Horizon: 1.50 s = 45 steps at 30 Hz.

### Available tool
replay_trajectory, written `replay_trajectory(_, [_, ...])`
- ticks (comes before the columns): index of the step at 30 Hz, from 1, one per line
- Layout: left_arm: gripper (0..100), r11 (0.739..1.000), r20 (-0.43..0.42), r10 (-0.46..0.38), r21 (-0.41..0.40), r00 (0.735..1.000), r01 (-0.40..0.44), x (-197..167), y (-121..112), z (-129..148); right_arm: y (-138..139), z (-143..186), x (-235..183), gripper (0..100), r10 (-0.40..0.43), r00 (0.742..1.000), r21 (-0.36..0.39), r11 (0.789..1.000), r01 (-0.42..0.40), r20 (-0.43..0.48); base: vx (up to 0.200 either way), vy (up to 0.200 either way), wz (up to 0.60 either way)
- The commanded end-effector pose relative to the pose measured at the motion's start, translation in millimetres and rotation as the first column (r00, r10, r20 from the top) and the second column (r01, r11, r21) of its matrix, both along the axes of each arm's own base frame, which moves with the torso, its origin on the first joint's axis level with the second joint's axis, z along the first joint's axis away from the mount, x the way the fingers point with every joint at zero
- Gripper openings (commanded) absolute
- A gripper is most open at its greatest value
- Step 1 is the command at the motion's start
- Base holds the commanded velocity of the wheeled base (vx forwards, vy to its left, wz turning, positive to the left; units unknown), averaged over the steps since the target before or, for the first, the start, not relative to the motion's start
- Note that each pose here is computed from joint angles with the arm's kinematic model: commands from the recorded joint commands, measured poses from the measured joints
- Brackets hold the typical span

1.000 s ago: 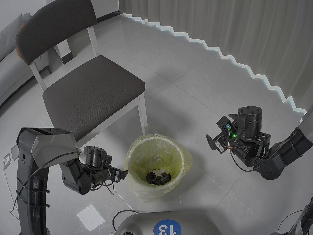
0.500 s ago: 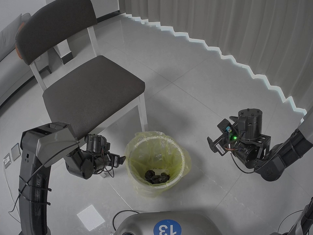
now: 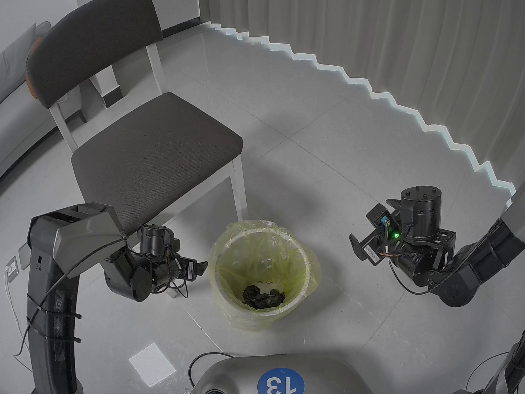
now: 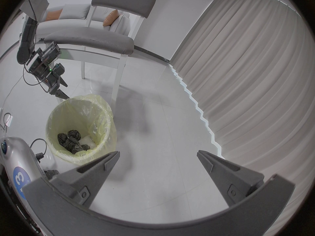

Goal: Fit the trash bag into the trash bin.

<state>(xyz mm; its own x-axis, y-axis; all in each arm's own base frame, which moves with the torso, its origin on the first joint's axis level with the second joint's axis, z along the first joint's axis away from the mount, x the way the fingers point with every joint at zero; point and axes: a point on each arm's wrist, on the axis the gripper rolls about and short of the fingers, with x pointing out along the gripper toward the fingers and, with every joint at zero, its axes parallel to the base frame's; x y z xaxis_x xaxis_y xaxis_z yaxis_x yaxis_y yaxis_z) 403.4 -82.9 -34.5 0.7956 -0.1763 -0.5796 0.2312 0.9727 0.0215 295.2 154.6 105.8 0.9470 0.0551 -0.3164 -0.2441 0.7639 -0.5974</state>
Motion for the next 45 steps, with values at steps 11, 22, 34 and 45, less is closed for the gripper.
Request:
replay_trajectory(11, [100, 1.0, 0.085, -0.013, -0.027, 0.996, 0.015, 19, -10, 31, -2, -4, -4, 100, -0.001, 1.0, -0.01, 1.0, 0.001, -0.015, 0.0, 0.0, 0.0])
replay_trajectory(22, [100, 0.999, 0.042, -0.046, -0.018, 0.998, 0.047, 29, -28, 12, -5, -8, -6, 100, -0.007, 1.0, -0.014, 1.0, 0.007, -0.029, 0.0, 0.0, 0.0])
replay_trajectory(34, [100, 0.999, -0.024, -0.034, 0.012, 0.999, 0.035, 38, -23, -6, -10, -14, -9, 100, -0.019, 0.998, -0.02, 1.0, 0.018, -0.052, 0.0, 0.0, 0.0])
replay_trajectory(45, [100, 0.999, -0.019, -0.032, 0.013, 0.999, 0.032, 32, -22, 9, -13, -19, -14, 100, -0.02, 0.998, -0.024, 1.0, 0.018, -0.06, 0.0, 0.0, 0.0])
